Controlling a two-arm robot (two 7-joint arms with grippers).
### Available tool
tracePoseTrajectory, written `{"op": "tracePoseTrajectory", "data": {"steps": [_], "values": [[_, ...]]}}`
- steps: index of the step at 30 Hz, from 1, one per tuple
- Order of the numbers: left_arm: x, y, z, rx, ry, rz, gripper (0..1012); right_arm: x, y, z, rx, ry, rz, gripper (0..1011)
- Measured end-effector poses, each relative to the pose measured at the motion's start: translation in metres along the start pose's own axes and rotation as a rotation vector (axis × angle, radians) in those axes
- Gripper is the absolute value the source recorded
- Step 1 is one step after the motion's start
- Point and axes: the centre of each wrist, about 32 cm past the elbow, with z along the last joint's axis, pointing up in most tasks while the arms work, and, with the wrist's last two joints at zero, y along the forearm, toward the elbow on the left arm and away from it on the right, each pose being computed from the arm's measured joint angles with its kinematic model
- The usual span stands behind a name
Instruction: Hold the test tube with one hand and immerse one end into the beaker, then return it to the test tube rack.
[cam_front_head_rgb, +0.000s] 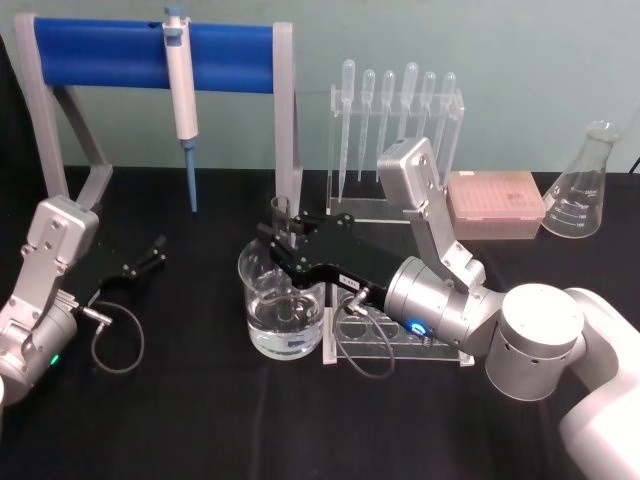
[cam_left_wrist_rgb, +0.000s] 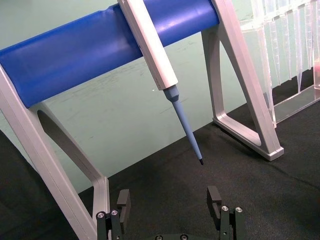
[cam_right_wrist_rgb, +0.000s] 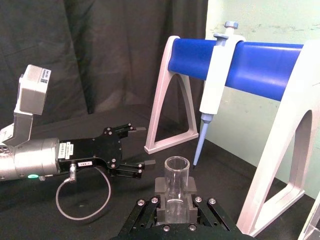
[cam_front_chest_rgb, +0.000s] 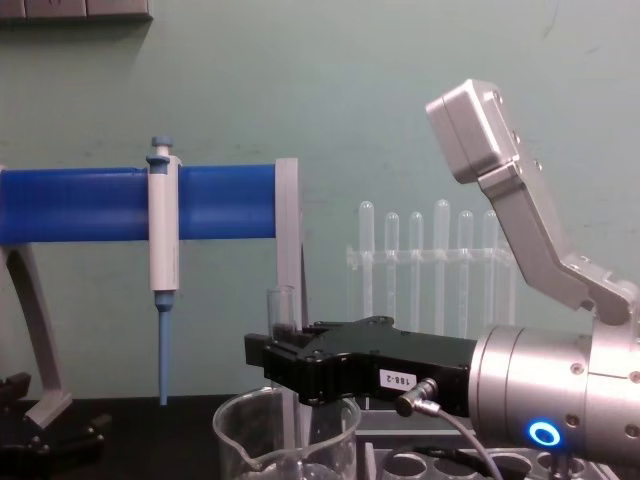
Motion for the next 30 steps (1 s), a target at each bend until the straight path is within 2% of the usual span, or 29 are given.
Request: {"op": "tracePoseTrajectory", "data": {"steps": [30], "values": [[0.0000,0.0000,0.0000,0.000,0.000,0.000,1000,0.0000,0.0000,0.0000,0.000,0.000,0.000,227]]}}
